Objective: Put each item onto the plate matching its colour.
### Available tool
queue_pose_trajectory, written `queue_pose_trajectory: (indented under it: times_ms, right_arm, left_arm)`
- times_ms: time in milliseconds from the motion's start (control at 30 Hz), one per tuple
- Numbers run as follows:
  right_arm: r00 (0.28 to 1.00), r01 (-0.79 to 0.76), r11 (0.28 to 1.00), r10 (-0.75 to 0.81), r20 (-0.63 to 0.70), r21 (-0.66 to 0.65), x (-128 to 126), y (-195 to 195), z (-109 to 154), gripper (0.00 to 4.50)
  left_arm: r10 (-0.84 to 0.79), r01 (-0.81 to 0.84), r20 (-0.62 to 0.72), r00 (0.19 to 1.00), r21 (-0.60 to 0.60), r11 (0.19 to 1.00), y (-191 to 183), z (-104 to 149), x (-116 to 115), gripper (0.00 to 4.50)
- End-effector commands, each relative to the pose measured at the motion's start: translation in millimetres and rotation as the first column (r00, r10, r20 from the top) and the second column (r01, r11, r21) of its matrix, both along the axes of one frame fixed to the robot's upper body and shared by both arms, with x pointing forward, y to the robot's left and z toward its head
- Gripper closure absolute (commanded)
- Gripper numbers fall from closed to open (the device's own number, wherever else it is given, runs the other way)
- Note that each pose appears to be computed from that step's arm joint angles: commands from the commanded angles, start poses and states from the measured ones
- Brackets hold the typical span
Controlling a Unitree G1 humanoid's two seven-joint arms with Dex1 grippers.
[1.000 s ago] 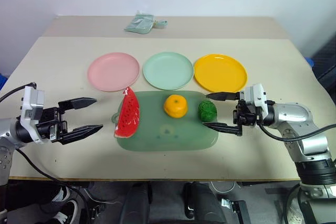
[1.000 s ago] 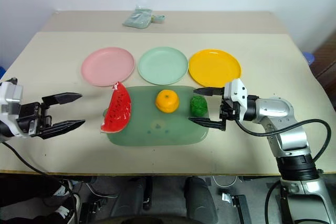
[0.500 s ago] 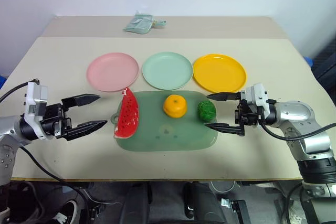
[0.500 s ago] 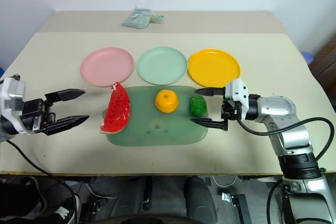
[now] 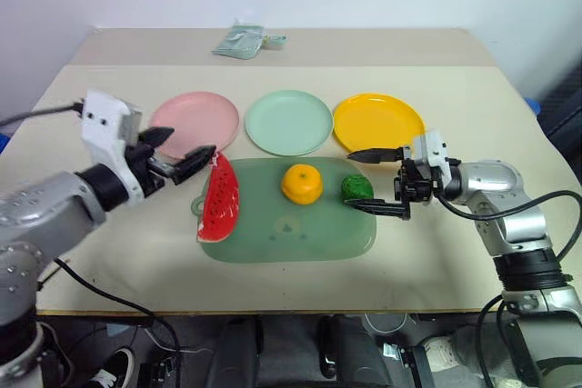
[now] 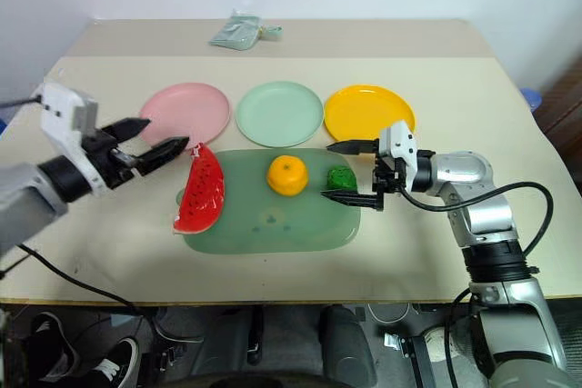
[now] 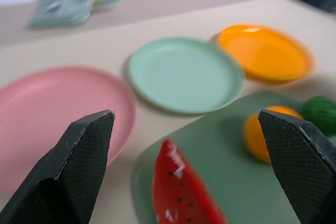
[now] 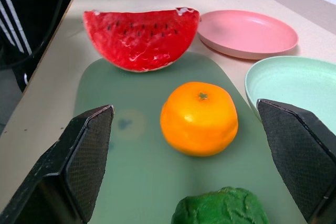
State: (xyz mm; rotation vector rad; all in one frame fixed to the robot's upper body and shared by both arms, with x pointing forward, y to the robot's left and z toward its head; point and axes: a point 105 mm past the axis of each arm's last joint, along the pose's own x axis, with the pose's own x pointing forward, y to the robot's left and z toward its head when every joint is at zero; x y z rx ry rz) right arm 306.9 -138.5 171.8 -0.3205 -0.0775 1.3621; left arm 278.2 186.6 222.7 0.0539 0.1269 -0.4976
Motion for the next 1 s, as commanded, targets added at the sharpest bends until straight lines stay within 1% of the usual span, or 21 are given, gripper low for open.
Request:
queue_pose_trajectory:
  times_ms: [33, 67, 167, 267, 333, 400, 500, 700, 767, 833, 867, 933, 967, 1000]
  right_arm:
    - [0.999, -0.022, 1.0, 0.022, 0.046, 0.005, -2.1, 1.2, 10.1, 0.04]
    - [0.999, -0.021, 1.0, 0.021, 0.044, 0.003, -2.5, 0.3, 9.7, 0.04]
    - [0.999, -0.018, 1.0, 0.018, 0.042, -0.002, -2.2, 0.5, 8.6, 0.04]
    - [0.999, -0.011, 1.0, 0.012, 0.051, -0.004, -2.7, 1.1, 8.8, 0.04]
    - [0.998, -0.007, 1.0, 0.007, 0.056, -0.002, -3.8, 1.2, 9.2, 0.04]
    - [0.998, -0.001, 1.0, 0.001, 0.059, 0.002, -4.9, 1.2, 9.5, 0.04]
    - [0.998, 0.008, 1.0, -0.008, 0.062, 0.002, -6.1, 0.8, 9.5, 0.04]
    - [0.998, 0.029, 1.0, -0.029, 0.063, -0.007, -8.2, -2.7, 7.4, 0.04]
    - [0.997, 0.033, 0.999, -0.032, 0.064, -0.007, -8.6, -2.9, 7.8, 0.04]
    - [0.997, 0.04, 0.999, -0.04, 0.069, -0.009, -7.6, -3.8, 7.8, 0.0]
    - [0.997, 0.042, 0.999, -0.041, 0.07, -0.01, -7.5, -3.9, 7.7, 0.0]
    - [0.997, 0.044, 0.999, -0.044, 0.07, -0.009, -7.1, -4.1, 7.8, 0.0]
    - [0.997, 0.045, 0.999, -0.045, 0.07, -0.008, -6.8, -4.3, 7.8, 0.0]
    - [0.996, 0.047, 0.999, -0.046, 0.07, -0.008, -6.6, -4.6, 7.7, 0.0]
  left_arm:
    - [0.138, -0.142, 0.043, 0.989, 0.108, 0.984, -1.6, -6.4, -1.3, 0.0]
    - [0.173, -0.178, 0.054, 0.984, 0.125, 0.976, -3.4, -8.8, -0.7, 0.0]
    - [0.163, -0.165, 0.026, 0.986, 0.15, 0.975, -14.0, -18.1, 1.1, 0.0]
    - [0.193, -0.184, -0.059, 0.979, 0.126, 0.975, -16.8, -33.1, 3.2, 0.0]
    - [0.205, -0.194, -0.081, 0.975, 0.127, 0.973, -18.9, -38.2, 6.5, 0.0]
    - [0.229, -0.222, -0.121, 0.966, 0.071, 0.973, -19.8, -43.3, 11.1, 0.0]
    - [0.232, -0.226, -0.171, 0.957, 0.054, 0.973, -22.5, -50.0, 14.2, 0.0]
    - [0.237, -0.212, -0.223, 0.945, 0.13, 0.968, -25.2, -66.2, 14.2, 0.0]
    - [0.238, -0.212, -0.241, 0.941, 0.128, 0.969, -25.4, -70.5, 13.3, 0.0]
    - [0.222, -0.191, -0.255, 0.941, 0.142, 0.971, -28.4, -75.9, 12.8, 0.55]
    - [0.216, -0.184, -0.259, 0.941, 0.145, 0.972, -29.6, -77.4, 12.9, 0.9]
    - [0.203, -0.168, -0.254, 0.946, 0.154, 0.974, -31.6, -77.6, 13.8, 1.79]
    - [0.199, -0.161, -0.248, 0.948, 0.163, 0.973, -32.1, -76.9, 14.2, 2.37]
    - [0.198, -0.16, -0.243, 0.949, 0.167, 0.973, -32.1, -76.2, 14.8, 2.82]
